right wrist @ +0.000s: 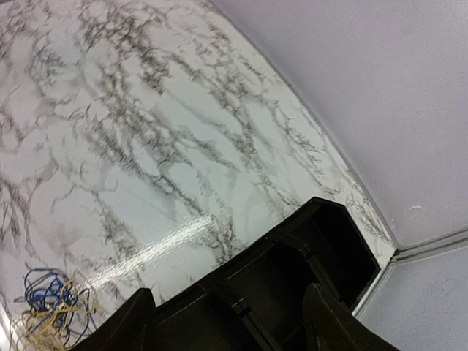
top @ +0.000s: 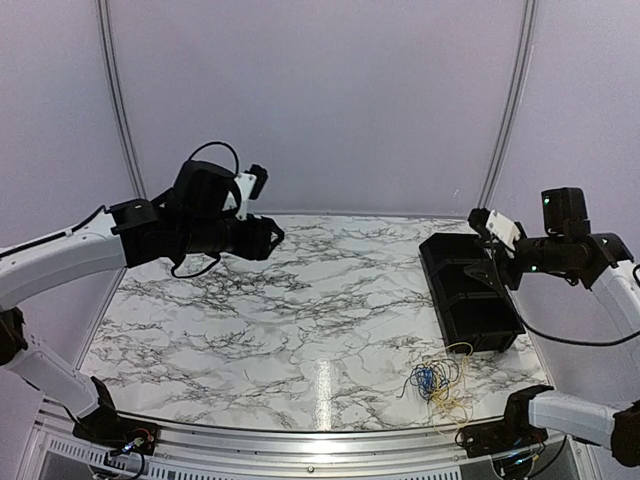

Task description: Untangle the cables

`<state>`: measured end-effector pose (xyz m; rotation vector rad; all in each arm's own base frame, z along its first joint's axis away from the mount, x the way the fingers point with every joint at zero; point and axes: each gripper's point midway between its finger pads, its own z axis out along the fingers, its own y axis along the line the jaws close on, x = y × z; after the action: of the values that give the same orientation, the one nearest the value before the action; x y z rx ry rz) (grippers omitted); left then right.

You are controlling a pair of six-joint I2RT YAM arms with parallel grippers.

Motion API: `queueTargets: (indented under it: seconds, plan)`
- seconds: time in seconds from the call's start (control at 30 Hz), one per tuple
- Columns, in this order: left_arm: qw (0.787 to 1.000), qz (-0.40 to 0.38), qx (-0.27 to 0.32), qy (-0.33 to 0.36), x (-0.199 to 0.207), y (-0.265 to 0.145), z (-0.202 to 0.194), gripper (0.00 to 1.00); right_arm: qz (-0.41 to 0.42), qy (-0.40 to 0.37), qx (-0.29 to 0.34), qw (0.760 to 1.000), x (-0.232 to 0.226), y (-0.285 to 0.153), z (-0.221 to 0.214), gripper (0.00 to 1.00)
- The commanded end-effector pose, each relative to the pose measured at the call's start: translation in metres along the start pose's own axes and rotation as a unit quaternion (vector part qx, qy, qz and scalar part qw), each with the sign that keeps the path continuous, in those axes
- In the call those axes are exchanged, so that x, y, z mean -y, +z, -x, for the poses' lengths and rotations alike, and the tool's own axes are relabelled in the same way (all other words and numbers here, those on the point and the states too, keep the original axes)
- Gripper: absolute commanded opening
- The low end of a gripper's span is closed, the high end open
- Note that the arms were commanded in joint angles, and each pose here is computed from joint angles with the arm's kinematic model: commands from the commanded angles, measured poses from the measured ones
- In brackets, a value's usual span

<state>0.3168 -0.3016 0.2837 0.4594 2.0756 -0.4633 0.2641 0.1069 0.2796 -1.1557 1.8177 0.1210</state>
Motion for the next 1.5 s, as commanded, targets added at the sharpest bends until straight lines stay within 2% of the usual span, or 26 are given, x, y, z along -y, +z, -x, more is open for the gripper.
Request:
queueTargets:
  seconds: [0.0,0.13,0.23,0.37,0.43,0.6,0.83,1.1,1.27,1.47]
  plan:
    - [0.993,-0.087,-0.053,0.054,0.077,0.01,-0.033,0.61,0.119,-0.069,-0.048,0.989,-0.068,-0.009,-0.038,0.63]
    - [0.981,-0.142,-0.102,0.078,0.131,0.022,-0.071,0.61,0.183,-0.094,-0.086,0.975,-0.102,-0.016,-0.067,0.49]
    - [0.974,-0.165,-0.13,0.086,0.157,0.029,-0.094,0.62,0.229,-0.092,-0.123,0.961,-0.118,-0.019,-0.086,0.44]
    - [0.967,-0.192,-0.151,0.078,0.177,0.034,-0.112,0.64,0.263,-0.098,-0.175,0.944,-0.124,-0.017,-0.107,0.47]
    - [0.963,-0.209,-0.156,0.073,0.184,0.034,-0.116,0.69,0.277,-0.106,-0.196,0.935,-0.126,-0.015,-0.117,0.51]
    - [0.961,-0.213,-0.167,0.052,0.188,0.035,-0.119,0.75,0.292,-0.118,-0.236,0.919,-0.12,0.001,-0.131,0.52]
    - [0.963,-0.205,-0.17,0.03,0.186,0.038,-0.122,0.76,0.3,-0.145,-0.267,0.904,-0.13,0.032,-0.141,0.38]
    - [0.968,-0.193,-0.155,0.028,0.182,0.04,-0.116,0.76,0.278,-0.169,-0.299,0.897,-0.125,0.057,-0.154,0.35]
    - [0.969,-0.192,-0.153,0.023,0.182,0.042,-0.117,0.76,0.284,-0.166,-0.292,0.898,-0.122,0.058,-0.144,0.34]
    - [0.97,-0.192,-0.149,0.023,0.18,0.041,-0.117,0.76,0.289,-0.186,-0.266,0.901,-0.106,0.044,-0.106,0.32]
